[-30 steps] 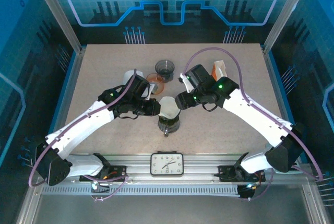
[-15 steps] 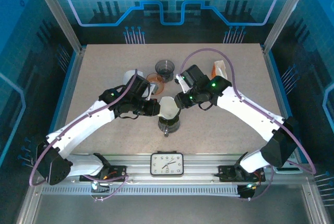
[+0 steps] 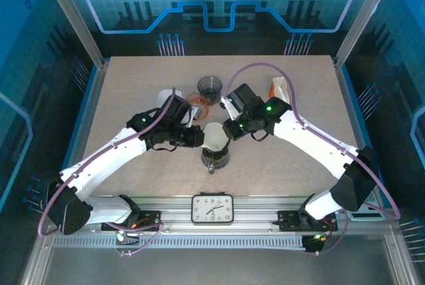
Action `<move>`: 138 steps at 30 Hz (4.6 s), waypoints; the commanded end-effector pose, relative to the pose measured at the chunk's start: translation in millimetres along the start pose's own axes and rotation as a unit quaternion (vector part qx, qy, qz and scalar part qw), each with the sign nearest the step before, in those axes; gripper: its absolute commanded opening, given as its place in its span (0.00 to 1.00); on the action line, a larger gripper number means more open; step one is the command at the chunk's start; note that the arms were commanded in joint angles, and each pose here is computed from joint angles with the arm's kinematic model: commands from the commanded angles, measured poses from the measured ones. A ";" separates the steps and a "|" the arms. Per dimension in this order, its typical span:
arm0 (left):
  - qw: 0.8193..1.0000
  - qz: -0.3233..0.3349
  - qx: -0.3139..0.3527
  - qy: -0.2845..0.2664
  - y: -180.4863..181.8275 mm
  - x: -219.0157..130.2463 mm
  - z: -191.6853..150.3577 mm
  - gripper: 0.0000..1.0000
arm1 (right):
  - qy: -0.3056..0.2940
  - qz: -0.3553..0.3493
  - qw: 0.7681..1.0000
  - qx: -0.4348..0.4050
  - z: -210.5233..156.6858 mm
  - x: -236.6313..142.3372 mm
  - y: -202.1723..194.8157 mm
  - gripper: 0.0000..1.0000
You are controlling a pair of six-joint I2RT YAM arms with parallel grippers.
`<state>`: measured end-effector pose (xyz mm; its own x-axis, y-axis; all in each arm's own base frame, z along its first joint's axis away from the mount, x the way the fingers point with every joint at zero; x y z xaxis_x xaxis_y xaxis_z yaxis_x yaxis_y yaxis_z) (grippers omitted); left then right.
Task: Place the coffee filter in the dripper
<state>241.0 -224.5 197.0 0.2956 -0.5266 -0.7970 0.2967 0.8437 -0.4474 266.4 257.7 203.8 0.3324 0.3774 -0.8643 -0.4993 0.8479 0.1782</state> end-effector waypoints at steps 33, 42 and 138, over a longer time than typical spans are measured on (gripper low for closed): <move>1.000 0.002 0.000 0.027 6.5 13.9 -13.6 0.18 | 0.058 -0.034 0.998 -0.013 -12.5 56.1 4.4 0.66; 1.000 0.002 -0.006 0.023 7.4 14.2 -13.7 0.22 | 0.084 -0.053 0.995 -0.023 -24.4 74.5 1.6 0.66; 0.999 -0.015 -0.035 -0.013 12.2 13.7 -6.4 0.20 | -0.123 -0.060 0.990 0.045 26.3 -15.5 -12.2 0.70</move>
<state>248.9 -221.0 185.7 0.3465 -0.5503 -0.7597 0.2513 0.8347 -0.4900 282.7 262.8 207.1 0.4802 0.3394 -0.8088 -0.4248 0.8967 0.1241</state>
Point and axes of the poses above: each hand's point on the last joint's axis, 136 mm out from that joint toward the fingers, its own x axis out along the fingers, its own y axis along the line the jaws close on, z = x × y, the point moved 1 cm from there along -x, back along the fingers, and after that the axes turned 3 degrees about x, right-handed, at the moved point
